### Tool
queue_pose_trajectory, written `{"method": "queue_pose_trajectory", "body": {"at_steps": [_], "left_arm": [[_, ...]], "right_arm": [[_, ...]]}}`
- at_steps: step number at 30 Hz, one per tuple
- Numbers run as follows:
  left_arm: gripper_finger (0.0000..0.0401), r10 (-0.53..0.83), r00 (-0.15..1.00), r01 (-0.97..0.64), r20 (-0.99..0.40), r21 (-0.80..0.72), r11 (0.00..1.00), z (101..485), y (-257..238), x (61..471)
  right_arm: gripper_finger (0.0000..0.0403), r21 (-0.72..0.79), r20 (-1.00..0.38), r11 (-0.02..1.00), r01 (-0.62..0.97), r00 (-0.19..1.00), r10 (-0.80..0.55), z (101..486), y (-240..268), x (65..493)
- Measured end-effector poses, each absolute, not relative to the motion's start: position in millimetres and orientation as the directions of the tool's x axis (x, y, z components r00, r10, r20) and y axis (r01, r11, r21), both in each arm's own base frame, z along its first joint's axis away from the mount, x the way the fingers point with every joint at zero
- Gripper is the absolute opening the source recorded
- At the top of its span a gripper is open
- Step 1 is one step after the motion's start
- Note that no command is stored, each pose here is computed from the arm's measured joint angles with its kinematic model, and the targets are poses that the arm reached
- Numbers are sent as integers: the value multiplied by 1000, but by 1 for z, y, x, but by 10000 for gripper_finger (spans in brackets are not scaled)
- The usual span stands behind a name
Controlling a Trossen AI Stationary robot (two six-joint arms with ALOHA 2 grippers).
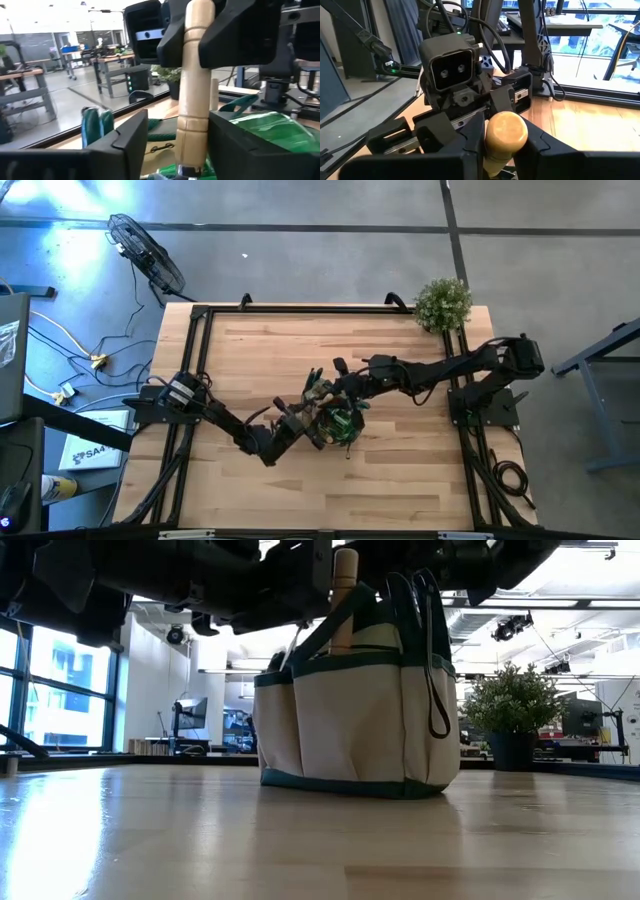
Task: Pick & Place Garden tools in Gardening bag
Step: Put the brown trowel into the gardening bag
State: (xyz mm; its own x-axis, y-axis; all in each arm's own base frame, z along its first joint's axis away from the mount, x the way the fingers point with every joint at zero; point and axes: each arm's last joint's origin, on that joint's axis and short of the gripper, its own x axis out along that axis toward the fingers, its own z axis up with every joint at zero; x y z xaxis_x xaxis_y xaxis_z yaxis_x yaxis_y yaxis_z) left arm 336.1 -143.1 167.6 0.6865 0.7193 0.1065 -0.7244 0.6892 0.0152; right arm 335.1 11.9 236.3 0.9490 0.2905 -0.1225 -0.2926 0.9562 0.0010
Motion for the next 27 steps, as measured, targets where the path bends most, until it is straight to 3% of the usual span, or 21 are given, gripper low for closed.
{"method": "queue_pose_trajectory", "body": {"at_steps": [7, 19, 27], "left_arm": [[207, 713, 693, -718, 107, 14, 696, 169, -149, 333], [211, 693, 713, -701, 107, 144, 699, 192, -170, 316], [212, 791, 611, -774, 29, 232, 589, 221, -172, 298]], "right_arm": [[54, 5, -125, 949, -317, 941, 315, 236, 13, 335], [54, -28, -145, 938, -344, 930, 337, 234, 18, 334], [54, -99, -283, 926, -364, 902, 325, 251, 26, 345]]}}
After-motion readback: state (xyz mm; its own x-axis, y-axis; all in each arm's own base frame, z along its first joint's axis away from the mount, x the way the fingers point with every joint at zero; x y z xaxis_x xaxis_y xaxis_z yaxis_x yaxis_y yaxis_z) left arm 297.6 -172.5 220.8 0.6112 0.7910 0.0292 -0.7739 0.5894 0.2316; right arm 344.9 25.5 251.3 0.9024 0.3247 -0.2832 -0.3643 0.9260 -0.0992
